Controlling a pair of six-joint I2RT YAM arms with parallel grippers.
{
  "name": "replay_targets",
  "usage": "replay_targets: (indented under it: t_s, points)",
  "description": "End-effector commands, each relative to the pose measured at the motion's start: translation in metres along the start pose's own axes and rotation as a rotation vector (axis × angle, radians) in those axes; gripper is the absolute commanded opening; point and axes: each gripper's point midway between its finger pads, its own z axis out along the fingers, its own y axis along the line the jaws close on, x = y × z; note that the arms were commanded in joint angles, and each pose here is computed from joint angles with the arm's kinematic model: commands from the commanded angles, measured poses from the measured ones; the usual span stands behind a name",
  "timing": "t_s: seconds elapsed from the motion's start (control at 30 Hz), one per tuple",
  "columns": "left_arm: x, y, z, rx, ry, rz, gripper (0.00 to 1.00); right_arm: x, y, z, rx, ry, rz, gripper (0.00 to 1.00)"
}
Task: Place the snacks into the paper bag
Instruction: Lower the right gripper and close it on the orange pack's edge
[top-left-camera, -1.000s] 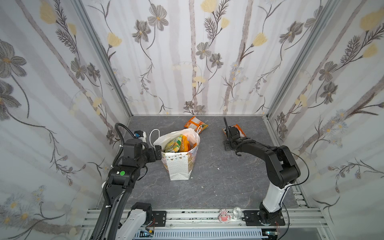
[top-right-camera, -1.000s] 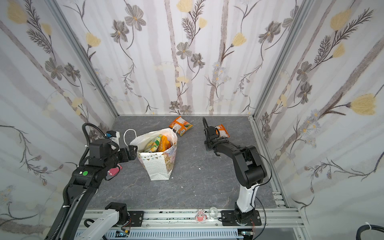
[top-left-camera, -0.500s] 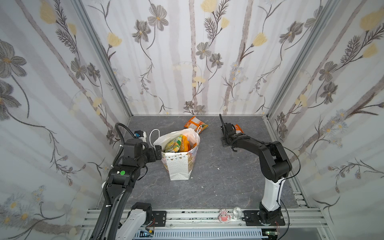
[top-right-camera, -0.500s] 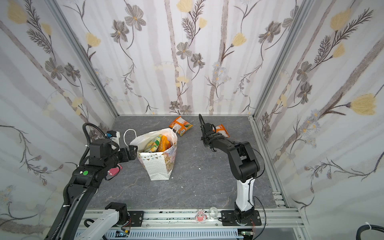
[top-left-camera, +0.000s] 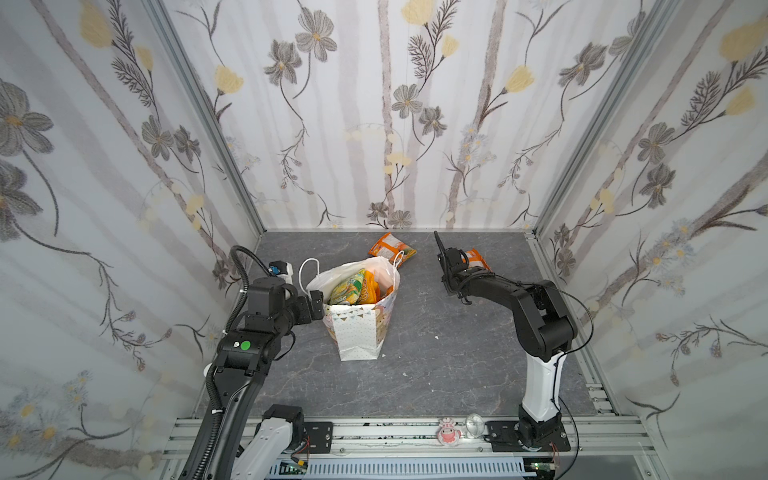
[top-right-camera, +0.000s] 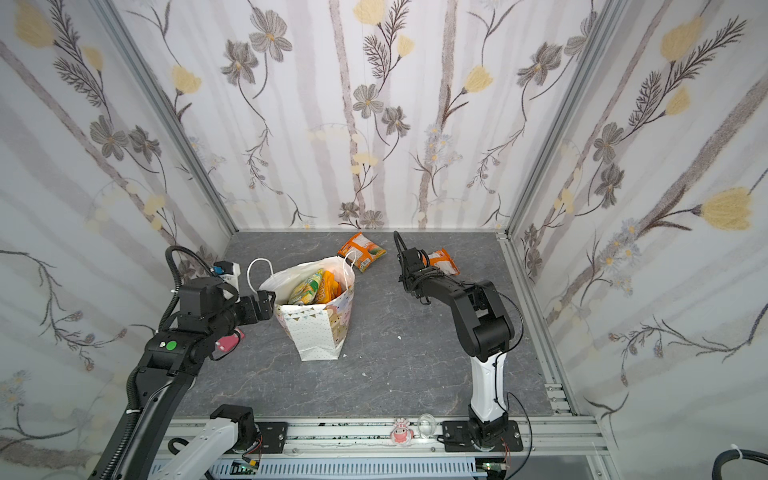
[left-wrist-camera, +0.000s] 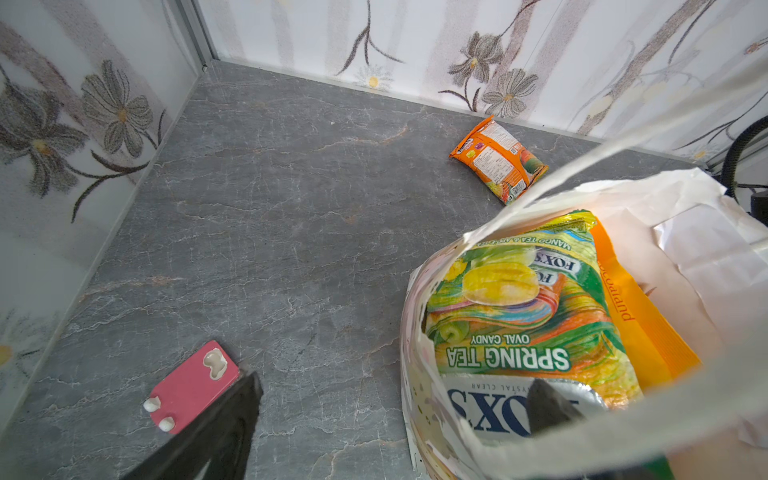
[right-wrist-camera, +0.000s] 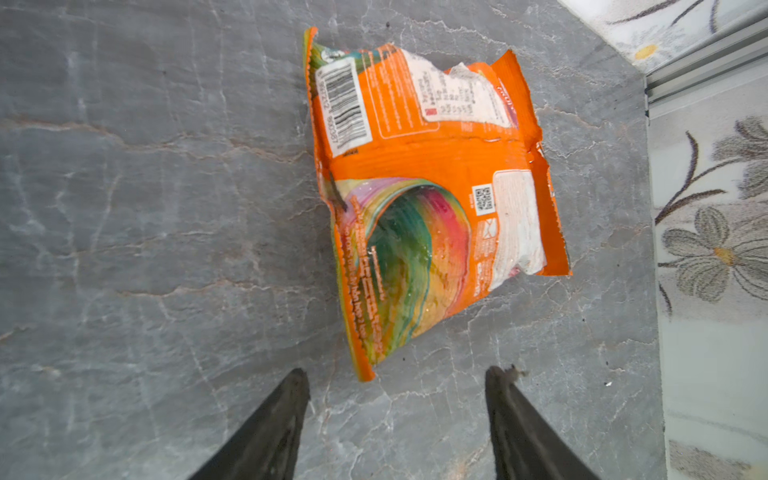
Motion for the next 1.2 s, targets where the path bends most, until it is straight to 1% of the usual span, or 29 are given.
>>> replay_targets:
  t_s: [0.0,0.3,0.5,0.77,0.97,1.03,1.07,1.1,1.17]
  points:
    - [-0.005,-0.001,-0.001,0.001,-0.019,0.008,1.0,-0.008,-0.004,-0.001,0.042,-0.025,-0.013,0.66]
    - [-0.005,-0.002,-0.001,0.005,-0.02,0.008,1.0,-0.011,0.001,0.005,0.056,-0.032,-0.02,0.62]
    - [-0.005,-0.002,-0.001,0.007,-0.021,0.011,1.0,-0.011,0.003,0.007,0.056,-0.034,-0.019,0.58]
    - [-0.004,-0.002,-0.001,0.01,-0.018,0.01,1.0,-0.017,0.004,0.011,0.056,-0.039,-0.014,0.36]
    - [-0.004,-0.002,0.0,0.007,-0.016,0.01,1.0,-0.016,0.008,0.016,0.046,-0.028,-0.017,0.31]
    - [-0.005,-0.002,0.0,0.008,-0.018,0.009,1.0,-0.016,0.01,0.018,0.039,-0.027,-0.015,0.31]
    - [-0.005,-0.002,0.0,0.009,-0.017,0.01,1.0,-0.016,0.011,0.018,0.036,-0.024,-0.018,0.33]
    - [-0.005,-0.002,-0.001,0.008,-0.019,0.011,1.0,-0.015,0.012,0.019,0.033,-0.023,-0.02,0.4]
    - [-0.005,-0.002,-0.001,0.007,-0.021,0.01,1.0,-0.015,0.013,0.02,0.034,-0.021,-0.022,0.47]
